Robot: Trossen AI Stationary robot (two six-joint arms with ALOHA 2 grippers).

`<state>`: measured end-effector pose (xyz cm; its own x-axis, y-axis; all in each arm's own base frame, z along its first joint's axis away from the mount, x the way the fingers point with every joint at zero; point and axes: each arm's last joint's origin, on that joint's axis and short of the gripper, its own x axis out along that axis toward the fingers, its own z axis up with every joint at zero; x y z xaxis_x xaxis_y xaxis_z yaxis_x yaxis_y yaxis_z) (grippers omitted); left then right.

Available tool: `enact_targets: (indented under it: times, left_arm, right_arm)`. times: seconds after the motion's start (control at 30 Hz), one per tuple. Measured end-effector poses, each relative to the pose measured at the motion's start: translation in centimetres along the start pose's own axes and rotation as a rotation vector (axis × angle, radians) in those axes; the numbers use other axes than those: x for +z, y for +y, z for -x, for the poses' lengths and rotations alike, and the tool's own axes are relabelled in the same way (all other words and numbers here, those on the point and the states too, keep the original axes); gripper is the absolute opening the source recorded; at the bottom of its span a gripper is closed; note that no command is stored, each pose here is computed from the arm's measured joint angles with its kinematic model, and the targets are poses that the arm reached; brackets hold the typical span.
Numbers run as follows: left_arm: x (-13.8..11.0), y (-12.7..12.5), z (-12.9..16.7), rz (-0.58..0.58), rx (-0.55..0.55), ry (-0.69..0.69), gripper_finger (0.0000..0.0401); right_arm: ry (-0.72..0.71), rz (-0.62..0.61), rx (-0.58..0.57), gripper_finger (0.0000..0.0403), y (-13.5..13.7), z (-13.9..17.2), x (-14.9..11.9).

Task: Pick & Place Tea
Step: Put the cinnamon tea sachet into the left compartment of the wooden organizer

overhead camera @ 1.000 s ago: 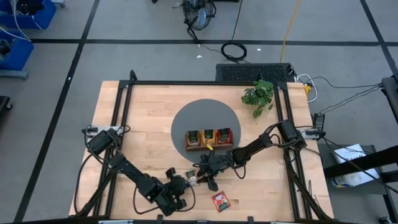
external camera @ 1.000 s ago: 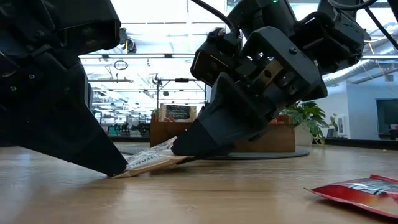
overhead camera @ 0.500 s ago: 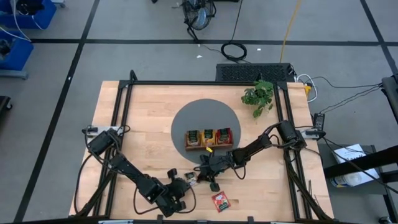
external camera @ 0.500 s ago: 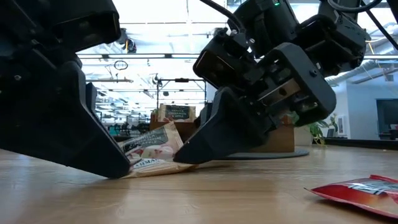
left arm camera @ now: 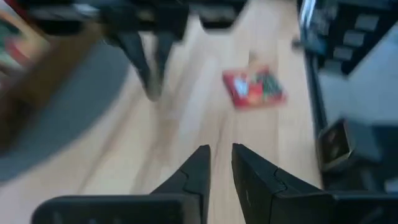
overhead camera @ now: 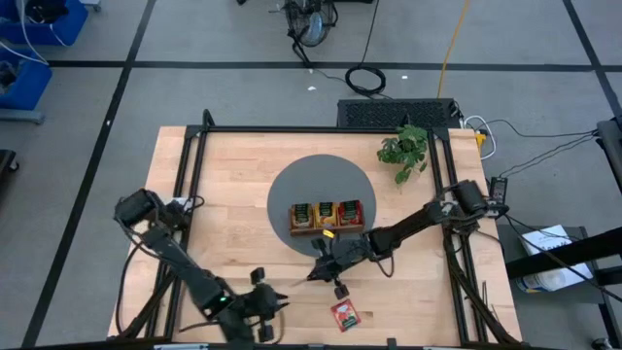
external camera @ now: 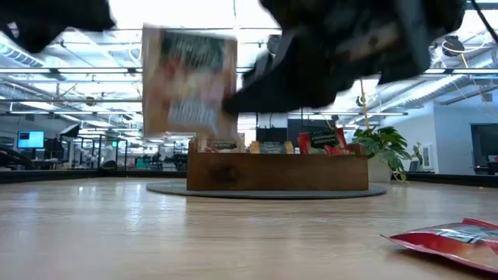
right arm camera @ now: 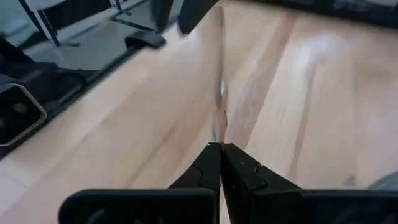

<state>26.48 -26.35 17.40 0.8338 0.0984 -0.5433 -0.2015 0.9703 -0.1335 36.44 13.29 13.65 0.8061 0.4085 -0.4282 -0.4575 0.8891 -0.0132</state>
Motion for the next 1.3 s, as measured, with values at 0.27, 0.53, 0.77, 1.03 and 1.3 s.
enact_targets:
  times: [0.27,0.53,0.77,1.03,1.3]
  left_arm:
    - [0.6,-0.8,3.1,-0.034,0.146,-0.265,0.0072]
    - [0.7,0.0,-0.9,-0.060,0.156,-0.213,0.0074]
    - [1.0,0.5,-2.1,-0.063,0.118,-0.158,0.0141]
    - [0.8,0.7,-2.3,-0.060,0.093,-0.106,0.0238]
    - [1.4,1.7,-3.2,-0.054,0.109,-0.071,0.0256]
  right_arm:
    - [0.099,0.219,-0.156,0.0000,4.3,1.4,1.2]
    - [0.117,0.216,-0.287,0.0000,5.3,1.4,1.0]
    - [0.160,0.173,-0.302,0.0000,4.7,1.5,0.6]
    - [0.139,0.155,-0.305,0.0000,4.5,1.5,0.8]
    - [0.103,0.150,-0.238,0.0000,4.8,1.4,1.1]
